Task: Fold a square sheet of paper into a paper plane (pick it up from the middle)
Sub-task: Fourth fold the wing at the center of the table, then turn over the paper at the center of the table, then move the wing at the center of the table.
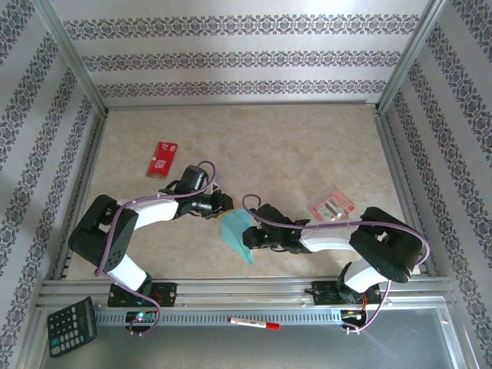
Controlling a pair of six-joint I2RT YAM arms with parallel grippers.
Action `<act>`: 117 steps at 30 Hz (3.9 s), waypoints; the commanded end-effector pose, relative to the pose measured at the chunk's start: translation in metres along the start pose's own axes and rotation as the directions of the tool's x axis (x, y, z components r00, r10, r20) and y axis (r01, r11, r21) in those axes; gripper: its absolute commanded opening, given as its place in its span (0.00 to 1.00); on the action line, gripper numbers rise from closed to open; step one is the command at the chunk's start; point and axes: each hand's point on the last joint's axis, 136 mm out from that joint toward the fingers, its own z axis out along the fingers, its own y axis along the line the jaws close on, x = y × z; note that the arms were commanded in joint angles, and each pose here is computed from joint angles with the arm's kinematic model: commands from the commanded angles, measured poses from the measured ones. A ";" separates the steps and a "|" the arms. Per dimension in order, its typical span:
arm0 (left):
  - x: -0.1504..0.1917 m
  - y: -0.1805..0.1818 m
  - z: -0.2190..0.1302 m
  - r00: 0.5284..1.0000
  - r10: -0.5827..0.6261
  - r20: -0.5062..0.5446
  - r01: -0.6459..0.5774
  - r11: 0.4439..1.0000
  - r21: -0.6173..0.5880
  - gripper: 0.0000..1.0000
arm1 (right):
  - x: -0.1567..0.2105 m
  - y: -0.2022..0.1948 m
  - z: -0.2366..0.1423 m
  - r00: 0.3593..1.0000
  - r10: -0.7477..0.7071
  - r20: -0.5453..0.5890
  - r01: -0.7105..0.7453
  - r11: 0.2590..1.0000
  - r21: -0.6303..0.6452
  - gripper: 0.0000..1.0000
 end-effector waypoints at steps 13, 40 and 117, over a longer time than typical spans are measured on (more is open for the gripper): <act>-0.046 -0.013 -0.096 0.974 -0.020 0.226 0.027 0.999 -0.028 0.27 | -0.092 -0.044 -0.149 0.946 -0.203 0.253 0.089 0.913 0.398 0.00; -0.056 0.065 -0.163 0.879 -0.225 0.421 0.255 0.967 -0.015 0.47 | -0.047 0.032 -0.008 0.892 -0.396 -0.220 0.394 0.440 0.807 0.23; -0.037 -0.007 0.066 0.981 0.066 -0.181 -0.092 0.986 -0.137 0.12 | -0.046 -0.023 -0.009 0.973 0.225 0.060 -0.228 0.972 0.057 0.27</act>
